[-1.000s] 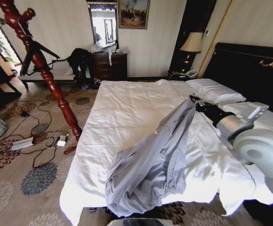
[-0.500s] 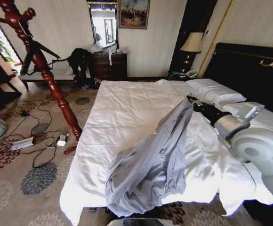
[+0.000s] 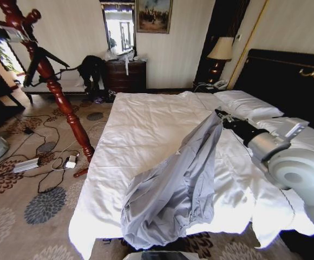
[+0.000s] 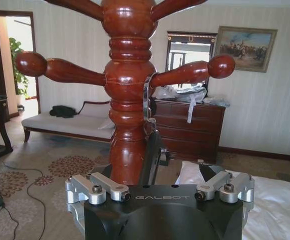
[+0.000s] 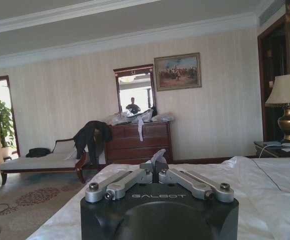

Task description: Pick up the clothes from the bed and hang them on the clothes hanger.

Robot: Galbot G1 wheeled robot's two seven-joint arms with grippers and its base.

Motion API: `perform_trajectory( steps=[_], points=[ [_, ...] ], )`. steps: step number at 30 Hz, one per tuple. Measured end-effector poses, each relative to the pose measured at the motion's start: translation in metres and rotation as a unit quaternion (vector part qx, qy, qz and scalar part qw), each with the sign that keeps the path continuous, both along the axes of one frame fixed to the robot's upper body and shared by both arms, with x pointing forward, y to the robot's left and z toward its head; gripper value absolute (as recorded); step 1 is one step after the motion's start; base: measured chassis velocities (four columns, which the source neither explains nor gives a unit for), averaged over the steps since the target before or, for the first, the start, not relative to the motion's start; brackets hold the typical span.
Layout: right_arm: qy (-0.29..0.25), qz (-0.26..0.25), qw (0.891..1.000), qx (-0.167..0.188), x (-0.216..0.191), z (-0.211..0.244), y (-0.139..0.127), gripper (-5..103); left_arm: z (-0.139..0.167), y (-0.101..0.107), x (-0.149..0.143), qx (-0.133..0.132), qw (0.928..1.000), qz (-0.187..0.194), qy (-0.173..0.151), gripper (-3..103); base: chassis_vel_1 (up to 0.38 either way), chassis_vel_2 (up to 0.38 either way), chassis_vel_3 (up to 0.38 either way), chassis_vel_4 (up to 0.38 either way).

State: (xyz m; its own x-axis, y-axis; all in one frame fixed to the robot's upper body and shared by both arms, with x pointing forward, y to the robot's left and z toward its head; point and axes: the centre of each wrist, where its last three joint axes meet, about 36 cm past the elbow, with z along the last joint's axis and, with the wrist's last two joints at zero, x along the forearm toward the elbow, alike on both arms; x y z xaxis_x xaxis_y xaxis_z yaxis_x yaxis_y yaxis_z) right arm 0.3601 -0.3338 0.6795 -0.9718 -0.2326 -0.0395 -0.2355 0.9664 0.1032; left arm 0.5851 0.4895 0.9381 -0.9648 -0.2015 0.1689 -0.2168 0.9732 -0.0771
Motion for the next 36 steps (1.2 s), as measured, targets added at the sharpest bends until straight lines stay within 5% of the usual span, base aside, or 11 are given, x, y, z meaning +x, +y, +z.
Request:
perform_trajectory(
  steps=[15, 27, 36],
  points=[
    [0.0, -0.007, 1.0, -0.006, 0.004, -0.006, -0.006, 1, -0.014, 0.007, 0.029, -0.016, 0.9996, 0.023, 0.009, 100, 0.0, 0.0, 0.0, 0.0],
    [-0.003, -0.017, 1.0, -0.001, 0.005, 0.002, -0.009, 1, -0.031, -0.021, 0.079, -0.023, 0.9993, 0.018, 0.024, 100, 0.0, 0.0, 0.0, 0.0],
    [-0.007, -0.012, 1.0, 0.014, 0.005, -0.003, -0.01, 1, -0.035, -0.021, 0.096, -0.009, 0.9989, 0.036, 0.029, 100, 0.0, 0.0, 0.0, 0.0]
  ],
)
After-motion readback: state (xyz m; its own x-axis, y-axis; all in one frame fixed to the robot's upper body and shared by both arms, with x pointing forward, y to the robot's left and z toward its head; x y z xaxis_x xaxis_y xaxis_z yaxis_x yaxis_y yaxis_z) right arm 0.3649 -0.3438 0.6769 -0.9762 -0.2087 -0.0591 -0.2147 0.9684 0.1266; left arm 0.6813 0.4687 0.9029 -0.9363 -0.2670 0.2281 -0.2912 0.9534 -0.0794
